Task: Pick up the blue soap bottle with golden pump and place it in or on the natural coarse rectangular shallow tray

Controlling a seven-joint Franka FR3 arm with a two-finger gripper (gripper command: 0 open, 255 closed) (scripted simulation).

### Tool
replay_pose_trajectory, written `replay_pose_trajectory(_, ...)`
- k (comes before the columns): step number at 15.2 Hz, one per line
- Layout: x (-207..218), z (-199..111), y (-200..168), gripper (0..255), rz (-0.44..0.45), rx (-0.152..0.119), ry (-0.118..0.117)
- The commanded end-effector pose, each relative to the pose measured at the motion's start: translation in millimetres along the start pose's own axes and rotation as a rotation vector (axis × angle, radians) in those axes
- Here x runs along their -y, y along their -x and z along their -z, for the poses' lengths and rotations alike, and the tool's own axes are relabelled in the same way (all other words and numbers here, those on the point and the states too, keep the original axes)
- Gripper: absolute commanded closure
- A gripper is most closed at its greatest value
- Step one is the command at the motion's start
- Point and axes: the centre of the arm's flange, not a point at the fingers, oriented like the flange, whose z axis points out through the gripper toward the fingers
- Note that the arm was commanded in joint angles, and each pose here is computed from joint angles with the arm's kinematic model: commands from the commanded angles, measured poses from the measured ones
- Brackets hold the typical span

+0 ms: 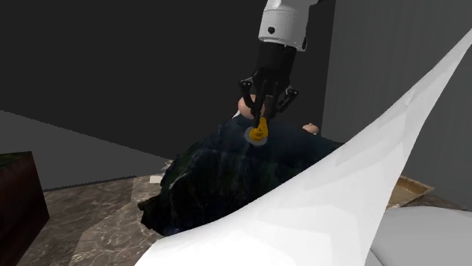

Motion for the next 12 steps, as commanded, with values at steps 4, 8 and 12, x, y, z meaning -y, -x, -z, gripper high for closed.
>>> replay_pose_trajectory(4,-57.9,23.2,-9.3,255,0.001,-0.003,0.001)
replay_pose_trajectory(8,-107.6,40.2,-14.8,255,0.001,-0.003,0.001)
replay_pose_trajectory(12,-157.3,57.2,-20.3,255,0.001,-0.003,0.001)
